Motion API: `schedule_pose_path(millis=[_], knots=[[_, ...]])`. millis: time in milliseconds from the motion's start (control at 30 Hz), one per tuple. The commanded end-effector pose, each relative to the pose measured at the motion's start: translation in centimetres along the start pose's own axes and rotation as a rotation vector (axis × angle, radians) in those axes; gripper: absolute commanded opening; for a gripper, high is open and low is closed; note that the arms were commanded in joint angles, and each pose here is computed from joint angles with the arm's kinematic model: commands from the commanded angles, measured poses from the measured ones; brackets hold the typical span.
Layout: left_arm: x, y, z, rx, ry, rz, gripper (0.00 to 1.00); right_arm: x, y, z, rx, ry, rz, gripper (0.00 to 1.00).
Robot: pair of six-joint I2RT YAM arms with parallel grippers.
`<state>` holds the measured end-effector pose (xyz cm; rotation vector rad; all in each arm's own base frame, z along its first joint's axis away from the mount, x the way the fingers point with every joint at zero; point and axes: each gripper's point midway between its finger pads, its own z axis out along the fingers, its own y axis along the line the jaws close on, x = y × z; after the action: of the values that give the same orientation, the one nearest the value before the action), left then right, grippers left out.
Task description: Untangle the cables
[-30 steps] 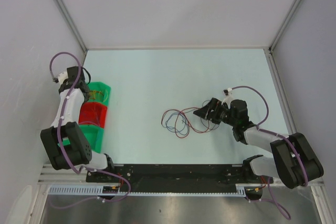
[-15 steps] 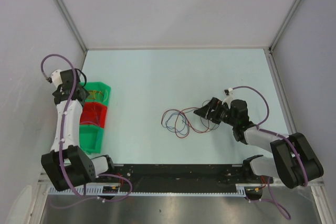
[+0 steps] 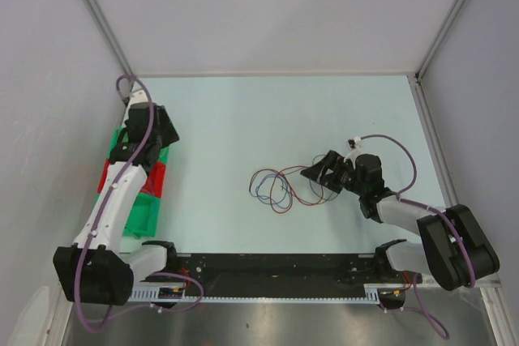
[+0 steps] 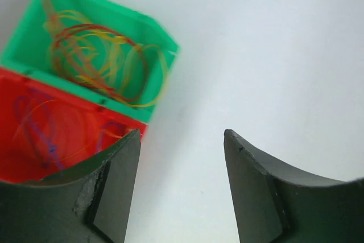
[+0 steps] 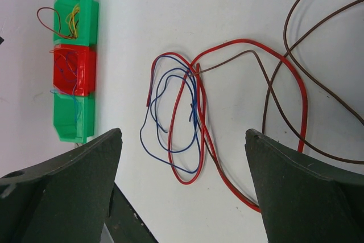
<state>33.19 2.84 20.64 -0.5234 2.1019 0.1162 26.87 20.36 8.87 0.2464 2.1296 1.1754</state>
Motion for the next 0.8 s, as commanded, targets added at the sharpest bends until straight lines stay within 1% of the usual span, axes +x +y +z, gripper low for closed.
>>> schedule_pose_path(millis=[0, 67, 133, 167, 233, 267, 300, 333, 367, 567, 733, 767], knots=[[1.8, -6.4, -1.1, 0.211, 0.027, 0.167, 0.66, -0.9, 0.8, 0.1, -0.017, -0.032, -0.021, 0.94], [3.4, -9.0, -1.9, 0.287, 0.051, 0.244, 0.66, -1.0, 0.9, 0.1, -0.019, -0.034, -0.023, 0.93], [4.9, -10.5, -2.5, 0.316, 0.087, 0.286, 0.66, -1.0, 0.9, 0.1, -0.021, -0.035, -0.025, 0.94], [6.1, -12.0, -3.3, 0.357, 0.105, 0.317, 0.65, -1.0, 0.9, 0.1, -0.021, -0.035, -0.027, 0.94], [8.0, -13.3, -3.9, 0.383, 0.154, 0.312, 0.65, -1.0, 0.9, 0.1, -0.023, -0.033, -0.025, 0.94], [9.5, -14.7, -4.9, 0.426, 0.18, 0.331, 0.65, -0.9, 1.0, 0.1, -0.024, -0.031, -0.027, 0.94], [10.6, -15.2, -5.3, 0.441, 0.202, 0.336, 0.65, -0.9, 1.0, 0.1, -0.025, -0.029, -0.028, 0.94], [11.5, -16.0, -5.9, 0.458, 0.226, 0.317, 0.65, -0.9, 1.0, 0.1, -0.027, -0.029, -0.031, 0.94], [12.9, -17.0, -6.9, 0.494, 0.256, 0.334, 0.65, -0.9, 1.0, 0.1, -0.028, -0.028, -0.031, 0.94], [17.5, -19.6, -10.1, 0.589, 0.417, 0.261, 0.66, -0.7, 1.1, 0.1, -0.037, -0.02, -0.033, 0.93], [20.3, -19.7, -11.2, 0.575, 0.507, 0.19, 0.67, -0.6, 1.1, 0.1, -0.043, -0.016, -0.037, 0.94], [21.5, -19.3, -11.2, 0.569, 0.535, 0.185, 0.67, -0.7, 1.3, 0.1, -0.046, -0.017, -0.038, 0.94]])
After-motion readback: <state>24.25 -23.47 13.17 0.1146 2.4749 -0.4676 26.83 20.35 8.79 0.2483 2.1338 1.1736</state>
